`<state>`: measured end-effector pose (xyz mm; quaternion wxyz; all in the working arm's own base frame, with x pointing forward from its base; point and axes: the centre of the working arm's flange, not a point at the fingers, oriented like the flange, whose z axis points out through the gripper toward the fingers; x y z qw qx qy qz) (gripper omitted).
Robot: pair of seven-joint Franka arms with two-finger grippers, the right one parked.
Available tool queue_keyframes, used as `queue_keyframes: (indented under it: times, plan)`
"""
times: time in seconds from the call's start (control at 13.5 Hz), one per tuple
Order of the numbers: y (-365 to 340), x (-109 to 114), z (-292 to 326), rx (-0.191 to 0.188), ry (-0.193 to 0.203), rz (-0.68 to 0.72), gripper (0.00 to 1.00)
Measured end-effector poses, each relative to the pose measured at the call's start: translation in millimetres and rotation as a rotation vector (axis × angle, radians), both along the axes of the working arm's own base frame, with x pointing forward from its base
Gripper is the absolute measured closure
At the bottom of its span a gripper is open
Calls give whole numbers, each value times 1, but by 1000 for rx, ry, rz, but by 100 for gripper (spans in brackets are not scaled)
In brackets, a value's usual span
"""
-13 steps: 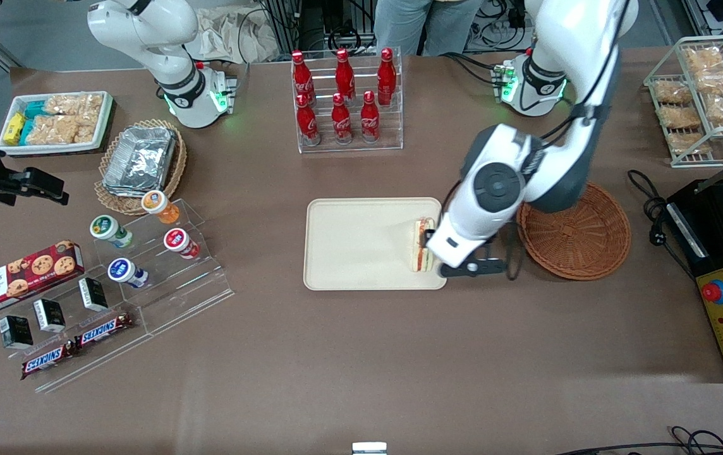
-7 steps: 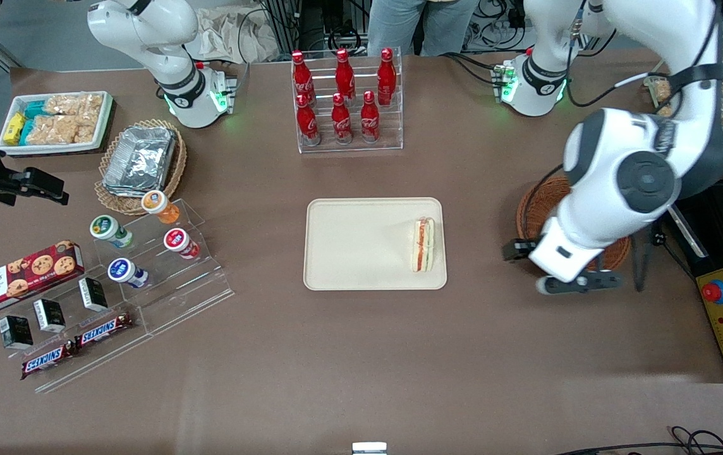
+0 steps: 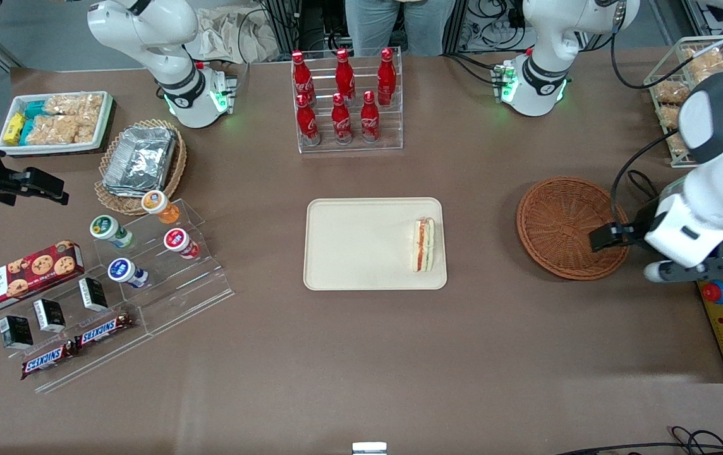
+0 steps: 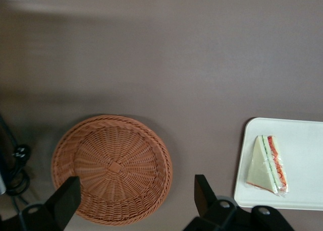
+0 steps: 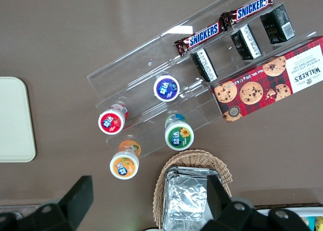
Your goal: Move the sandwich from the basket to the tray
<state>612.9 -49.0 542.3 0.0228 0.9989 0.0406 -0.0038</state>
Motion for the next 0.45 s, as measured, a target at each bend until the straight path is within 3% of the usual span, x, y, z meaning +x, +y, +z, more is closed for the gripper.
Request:
queue_keyframes:
  times: [0.15, 0.45]
  plan:
    - [9, -15, 32, -8, -23, 8, 0]
    - [19, -36, 86, -16, -26, 13, 0]
